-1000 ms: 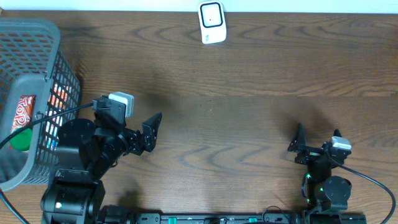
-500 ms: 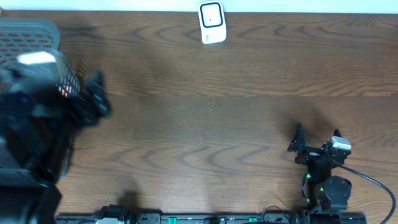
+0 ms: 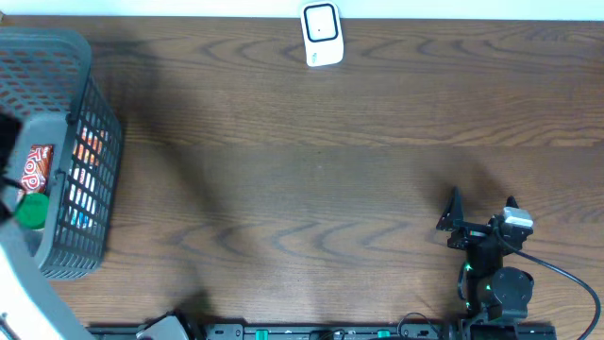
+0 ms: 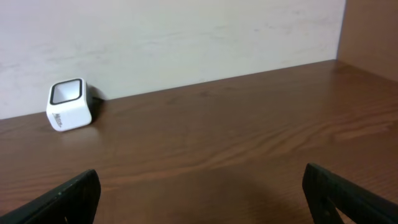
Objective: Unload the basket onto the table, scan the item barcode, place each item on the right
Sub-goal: 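Move the left gripper over the basket toward the green-capped bottle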
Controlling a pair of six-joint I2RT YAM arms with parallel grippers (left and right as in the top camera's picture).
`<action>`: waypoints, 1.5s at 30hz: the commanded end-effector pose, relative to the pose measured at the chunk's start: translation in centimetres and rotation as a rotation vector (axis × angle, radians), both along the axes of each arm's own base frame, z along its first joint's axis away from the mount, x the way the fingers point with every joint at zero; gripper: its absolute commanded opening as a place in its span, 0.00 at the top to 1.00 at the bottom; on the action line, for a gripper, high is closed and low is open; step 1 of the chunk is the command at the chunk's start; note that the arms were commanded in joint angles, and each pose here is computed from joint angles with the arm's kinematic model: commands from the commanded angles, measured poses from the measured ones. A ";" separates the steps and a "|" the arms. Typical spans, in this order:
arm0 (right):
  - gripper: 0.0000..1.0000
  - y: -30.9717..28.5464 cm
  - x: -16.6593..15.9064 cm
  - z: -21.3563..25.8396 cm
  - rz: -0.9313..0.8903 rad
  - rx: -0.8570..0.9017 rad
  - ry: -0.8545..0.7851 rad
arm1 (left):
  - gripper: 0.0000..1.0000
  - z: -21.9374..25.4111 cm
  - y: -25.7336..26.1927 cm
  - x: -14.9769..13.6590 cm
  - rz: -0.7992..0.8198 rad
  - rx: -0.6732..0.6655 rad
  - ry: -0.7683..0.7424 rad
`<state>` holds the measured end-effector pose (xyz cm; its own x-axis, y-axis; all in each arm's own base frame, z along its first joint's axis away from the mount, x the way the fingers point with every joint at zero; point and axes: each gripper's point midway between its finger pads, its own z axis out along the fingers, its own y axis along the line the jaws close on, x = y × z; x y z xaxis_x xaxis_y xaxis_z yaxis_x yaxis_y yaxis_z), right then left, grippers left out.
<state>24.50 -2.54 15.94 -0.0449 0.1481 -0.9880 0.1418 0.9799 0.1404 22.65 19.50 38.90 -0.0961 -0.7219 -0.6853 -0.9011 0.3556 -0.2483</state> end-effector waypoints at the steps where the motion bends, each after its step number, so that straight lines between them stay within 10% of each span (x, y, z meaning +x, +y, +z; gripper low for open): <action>1: 0.01 -0.2 0.0 -0.1 -0.007 -0.011 0.003 | 0.12 -1.7 2.7 -1.6 0.207 -0.094 -0.017; 45: 0.01 -0.2 0.0 -0.1 -0.007 -0.011 0.003 | 0.11 -24.8 9.5 1.2 0.332 -0.426 0.501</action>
